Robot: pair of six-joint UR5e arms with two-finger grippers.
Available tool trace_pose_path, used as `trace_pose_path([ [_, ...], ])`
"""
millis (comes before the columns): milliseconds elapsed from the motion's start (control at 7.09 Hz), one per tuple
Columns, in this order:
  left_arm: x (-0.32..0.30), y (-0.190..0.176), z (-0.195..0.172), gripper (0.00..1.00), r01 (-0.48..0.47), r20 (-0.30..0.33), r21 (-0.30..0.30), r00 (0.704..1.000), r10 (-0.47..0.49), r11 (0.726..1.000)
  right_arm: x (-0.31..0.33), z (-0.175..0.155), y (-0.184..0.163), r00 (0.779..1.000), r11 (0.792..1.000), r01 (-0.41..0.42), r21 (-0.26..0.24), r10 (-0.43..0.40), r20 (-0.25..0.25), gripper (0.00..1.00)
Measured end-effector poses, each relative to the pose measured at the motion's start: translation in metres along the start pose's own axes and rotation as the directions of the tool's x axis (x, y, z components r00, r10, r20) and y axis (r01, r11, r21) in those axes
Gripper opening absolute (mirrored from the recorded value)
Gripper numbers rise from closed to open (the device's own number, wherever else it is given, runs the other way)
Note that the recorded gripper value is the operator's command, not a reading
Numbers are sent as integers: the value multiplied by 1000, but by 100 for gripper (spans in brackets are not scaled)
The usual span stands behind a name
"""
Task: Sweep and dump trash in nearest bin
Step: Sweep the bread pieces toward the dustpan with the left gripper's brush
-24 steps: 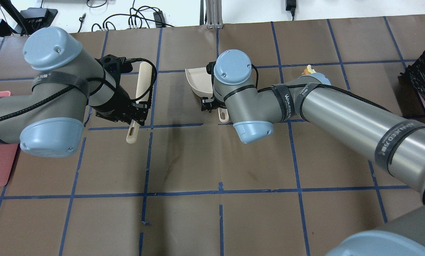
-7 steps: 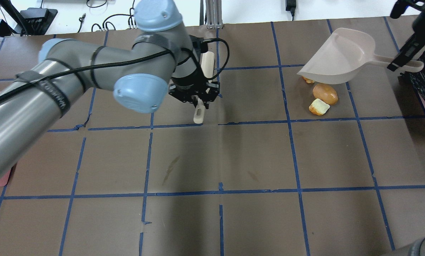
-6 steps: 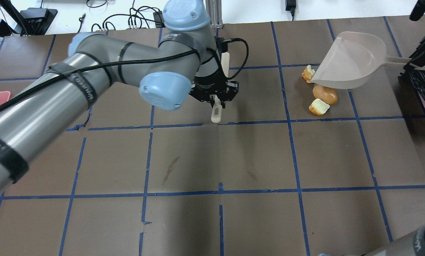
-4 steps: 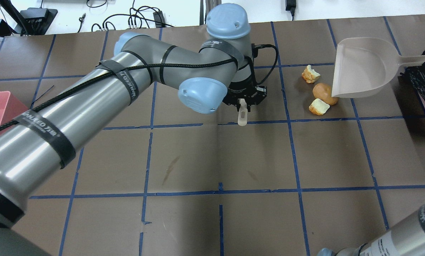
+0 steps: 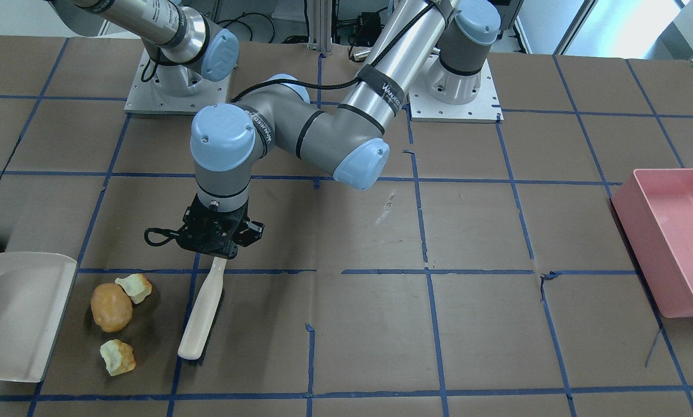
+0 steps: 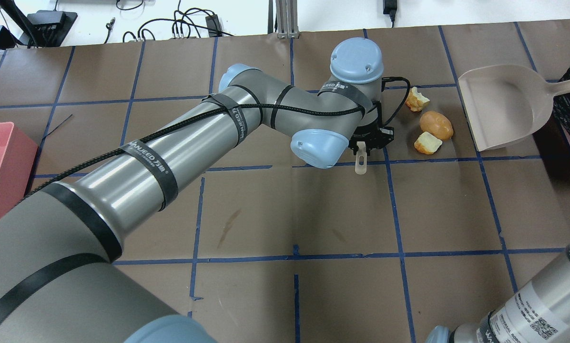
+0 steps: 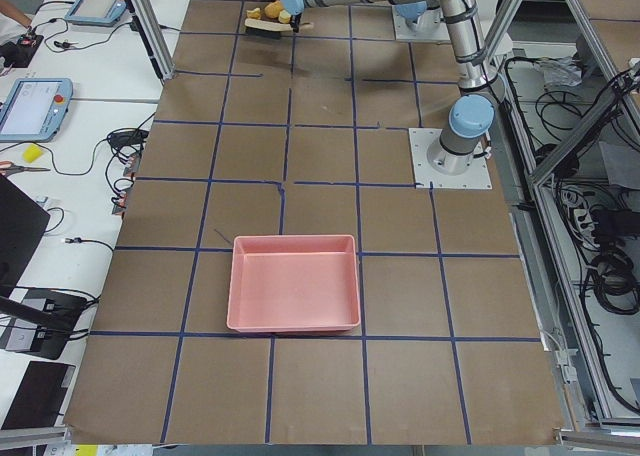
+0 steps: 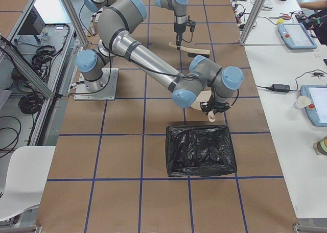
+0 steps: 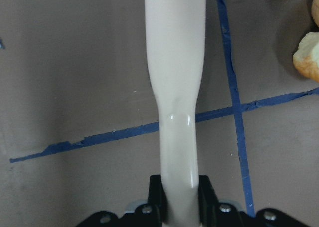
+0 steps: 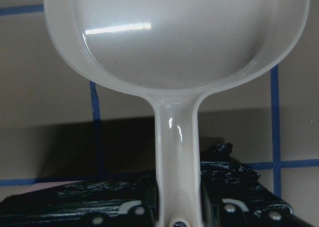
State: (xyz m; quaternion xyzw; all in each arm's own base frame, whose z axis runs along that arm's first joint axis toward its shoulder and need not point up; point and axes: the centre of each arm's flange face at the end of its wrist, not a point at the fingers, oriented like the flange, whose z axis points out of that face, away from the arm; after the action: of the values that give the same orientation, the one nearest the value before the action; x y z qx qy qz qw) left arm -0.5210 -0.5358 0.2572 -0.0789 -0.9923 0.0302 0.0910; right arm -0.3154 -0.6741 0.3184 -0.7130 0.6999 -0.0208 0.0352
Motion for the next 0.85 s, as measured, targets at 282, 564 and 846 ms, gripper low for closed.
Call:
trace_pose_path([
  [282, 29, -16, 14, 0, 7, -7, 15, 1000, -7, 1000, 8, 16, -3, 999, 999, 38, 33, -37, -6, 0],
  [564, 52, -15, 26, 0, 1, -2, 2, 1000, -1, 1000, 12, 28, -2, 999, 998, 37, 48, -37, -7, 0],
  [846, 62, -16, 38, 0, -1, 8, -1, 1000, 1, 1000, 15, 36, -5, 999, 998, 42, 55, -42, 0, 0],
])
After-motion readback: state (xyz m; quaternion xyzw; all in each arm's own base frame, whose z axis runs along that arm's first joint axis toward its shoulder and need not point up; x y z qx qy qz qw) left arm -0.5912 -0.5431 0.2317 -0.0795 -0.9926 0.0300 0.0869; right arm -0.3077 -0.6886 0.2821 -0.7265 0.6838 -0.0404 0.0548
